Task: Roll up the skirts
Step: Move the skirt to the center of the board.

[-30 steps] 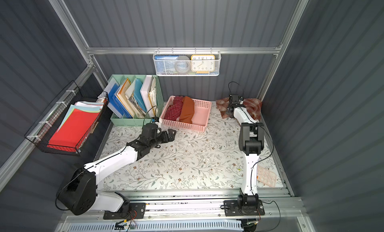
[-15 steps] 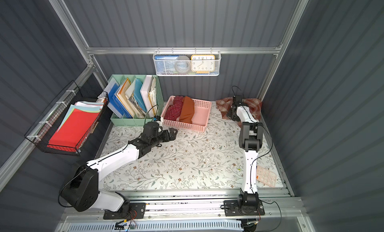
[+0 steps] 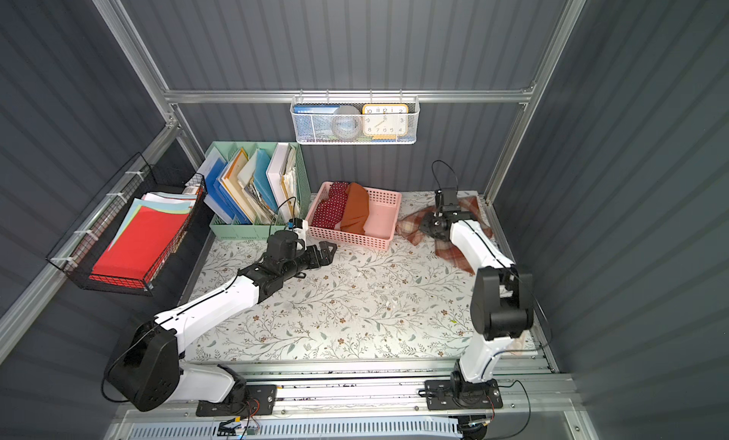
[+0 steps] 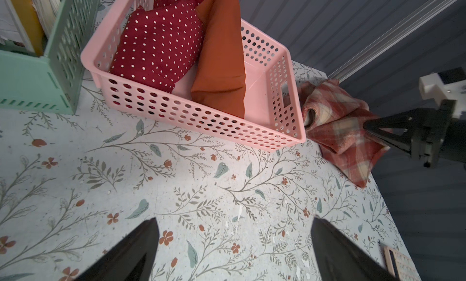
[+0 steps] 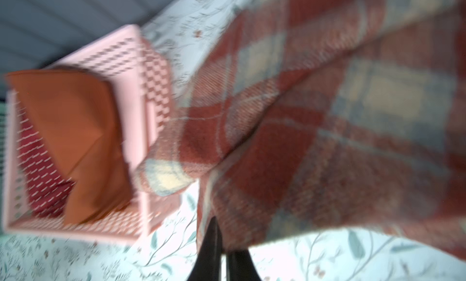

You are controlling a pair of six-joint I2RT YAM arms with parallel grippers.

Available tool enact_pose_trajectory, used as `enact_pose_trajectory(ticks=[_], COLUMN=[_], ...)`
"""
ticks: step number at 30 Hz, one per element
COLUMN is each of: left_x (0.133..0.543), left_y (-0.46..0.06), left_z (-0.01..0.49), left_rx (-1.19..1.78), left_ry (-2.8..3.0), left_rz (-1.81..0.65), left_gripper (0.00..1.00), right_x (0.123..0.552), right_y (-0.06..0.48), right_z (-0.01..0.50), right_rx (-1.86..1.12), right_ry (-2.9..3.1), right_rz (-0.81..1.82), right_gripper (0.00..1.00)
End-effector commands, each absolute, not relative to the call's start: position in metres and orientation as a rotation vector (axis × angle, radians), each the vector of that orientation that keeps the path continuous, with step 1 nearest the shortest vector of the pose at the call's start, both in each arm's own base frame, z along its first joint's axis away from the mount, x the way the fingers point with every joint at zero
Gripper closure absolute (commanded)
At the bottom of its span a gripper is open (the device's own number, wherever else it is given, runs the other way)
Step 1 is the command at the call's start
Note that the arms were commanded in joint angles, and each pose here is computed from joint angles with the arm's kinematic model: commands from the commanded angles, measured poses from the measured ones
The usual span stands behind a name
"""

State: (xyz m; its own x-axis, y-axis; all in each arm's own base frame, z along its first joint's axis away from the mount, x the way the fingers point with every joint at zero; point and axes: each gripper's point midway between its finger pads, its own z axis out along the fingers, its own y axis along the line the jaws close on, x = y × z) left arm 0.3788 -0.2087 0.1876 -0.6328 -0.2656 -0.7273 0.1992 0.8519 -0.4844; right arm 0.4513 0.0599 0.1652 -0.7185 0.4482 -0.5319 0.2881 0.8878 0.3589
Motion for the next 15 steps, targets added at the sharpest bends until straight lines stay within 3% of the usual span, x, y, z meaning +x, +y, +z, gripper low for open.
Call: enact_pose_trajectory(ticks=[1,8,15], left_x=[0.369,0.354,0.344], left_y=[-0.206,-0.197,-0.187], left_z=[0.191,0.201,0.201], left_rx=[-0.063,-0.066,-0.093], left_ry=[2.154,2.143,2.132], left_rz=[-0.715,-0.710,-0.693], left_gripper=[0.00,0.00,0.00], right_x=[0.404,0.281,0.173], right_y=[0.074,0.132,0.244], right_z=[0.169,0.190,0.174], right_rx=[0.528,0.298,-0.016], right_ry=[2.400,2.441,2.613], right_rz=[0.254,0.385,0.823], right_gripper=[1.00,1.00,1.00])
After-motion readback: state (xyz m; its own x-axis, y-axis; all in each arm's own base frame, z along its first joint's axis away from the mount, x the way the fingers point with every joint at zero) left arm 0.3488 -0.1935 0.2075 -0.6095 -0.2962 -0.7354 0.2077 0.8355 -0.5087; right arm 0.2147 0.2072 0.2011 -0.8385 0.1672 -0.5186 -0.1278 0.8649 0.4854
